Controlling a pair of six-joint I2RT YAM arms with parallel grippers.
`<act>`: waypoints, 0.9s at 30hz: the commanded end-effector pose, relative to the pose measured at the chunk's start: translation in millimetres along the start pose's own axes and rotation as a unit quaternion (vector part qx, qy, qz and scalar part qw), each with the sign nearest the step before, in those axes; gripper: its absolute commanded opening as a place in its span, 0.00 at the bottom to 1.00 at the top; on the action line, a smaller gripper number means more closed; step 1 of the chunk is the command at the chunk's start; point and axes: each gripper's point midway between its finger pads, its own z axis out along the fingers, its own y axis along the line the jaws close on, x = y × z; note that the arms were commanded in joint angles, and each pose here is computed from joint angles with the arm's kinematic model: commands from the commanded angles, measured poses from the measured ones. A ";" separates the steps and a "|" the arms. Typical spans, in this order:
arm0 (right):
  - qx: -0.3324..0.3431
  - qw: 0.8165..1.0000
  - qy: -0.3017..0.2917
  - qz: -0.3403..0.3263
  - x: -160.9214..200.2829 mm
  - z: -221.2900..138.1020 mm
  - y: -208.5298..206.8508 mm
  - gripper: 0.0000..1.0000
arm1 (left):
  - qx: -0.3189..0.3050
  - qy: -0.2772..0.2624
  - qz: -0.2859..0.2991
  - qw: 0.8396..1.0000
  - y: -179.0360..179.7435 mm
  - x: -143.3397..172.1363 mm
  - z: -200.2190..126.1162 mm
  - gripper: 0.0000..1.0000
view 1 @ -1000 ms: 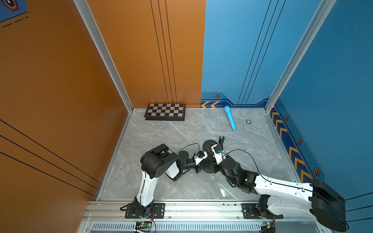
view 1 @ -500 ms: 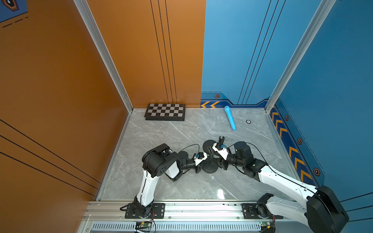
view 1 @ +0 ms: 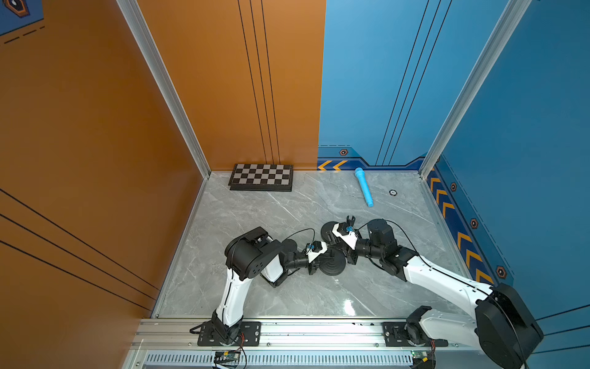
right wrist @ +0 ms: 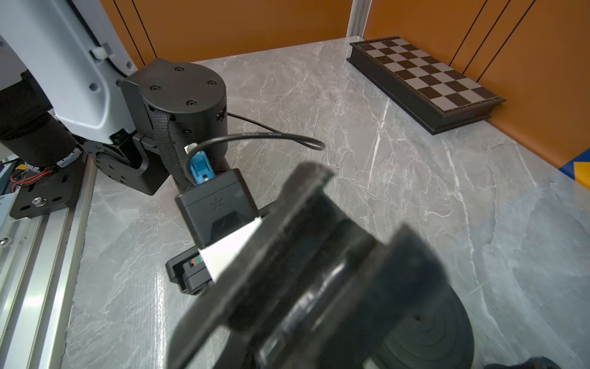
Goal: Assemble a microphone stand
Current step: Screw the microphone stand pole into the microphone stand base.
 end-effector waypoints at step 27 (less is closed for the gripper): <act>0.083 0.996 -0.015 0.034 7.5 -22.1 23.9 0.43 | 0.021 0.022 -0.013 0.999 -13.0 8.8 8.1 0.00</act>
